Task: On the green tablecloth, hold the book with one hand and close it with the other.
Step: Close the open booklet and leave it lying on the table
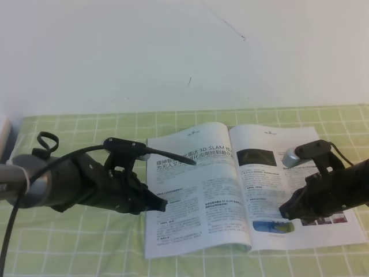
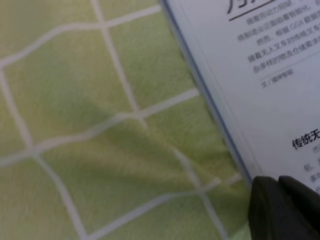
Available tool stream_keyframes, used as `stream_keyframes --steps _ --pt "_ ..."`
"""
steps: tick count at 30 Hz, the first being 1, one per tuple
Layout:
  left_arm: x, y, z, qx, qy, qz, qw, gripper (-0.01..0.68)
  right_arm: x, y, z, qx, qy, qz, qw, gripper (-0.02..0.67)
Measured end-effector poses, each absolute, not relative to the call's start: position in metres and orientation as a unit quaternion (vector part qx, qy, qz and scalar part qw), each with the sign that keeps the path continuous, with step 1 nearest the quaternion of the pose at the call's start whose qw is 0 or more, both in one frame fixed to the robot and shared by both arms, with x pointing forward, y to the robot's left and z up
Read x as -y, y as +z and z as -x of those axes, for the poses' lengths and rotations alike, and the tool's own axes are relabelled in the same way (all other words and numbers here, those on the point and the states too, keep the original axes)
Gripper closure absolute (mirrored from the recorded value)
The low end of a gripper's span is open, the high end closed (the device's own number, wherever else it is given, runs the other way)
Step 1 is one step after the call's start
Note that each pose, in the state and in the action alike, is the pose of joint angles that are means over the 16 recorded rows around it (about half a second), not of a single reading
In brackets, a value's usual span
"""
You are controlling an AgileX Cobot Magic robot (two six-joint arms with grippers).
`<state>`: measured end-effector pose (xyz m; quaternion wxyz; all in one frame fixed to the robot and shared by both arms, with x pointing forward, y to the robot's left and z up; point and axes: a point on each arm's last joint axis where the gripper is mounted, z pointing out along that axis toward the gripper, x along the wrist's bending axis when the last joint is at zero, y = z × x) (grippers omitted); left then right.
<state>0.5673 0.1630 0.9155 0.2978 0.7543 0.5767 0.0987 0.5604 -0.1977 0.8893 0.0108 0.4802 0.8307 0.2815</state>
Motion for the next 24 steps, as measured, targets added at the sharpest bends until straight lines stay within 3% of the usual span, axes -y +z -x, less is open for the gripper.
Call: stream_keyframes --steps 9,24 --pt "-0.150 0.932 -0.575 -0.559 0.091 -0.773 0.287 0.676 0.197 0.889 -0.560 -0.829 0.282 -0.483 0.006 0.652" --pt "-0.154 0.943 -0.599 -0.606 0.113 -0.766 0.182 0.676 0.196 0.889 -0.560 -0.827 0.283 -0.487 0.000 0.652"
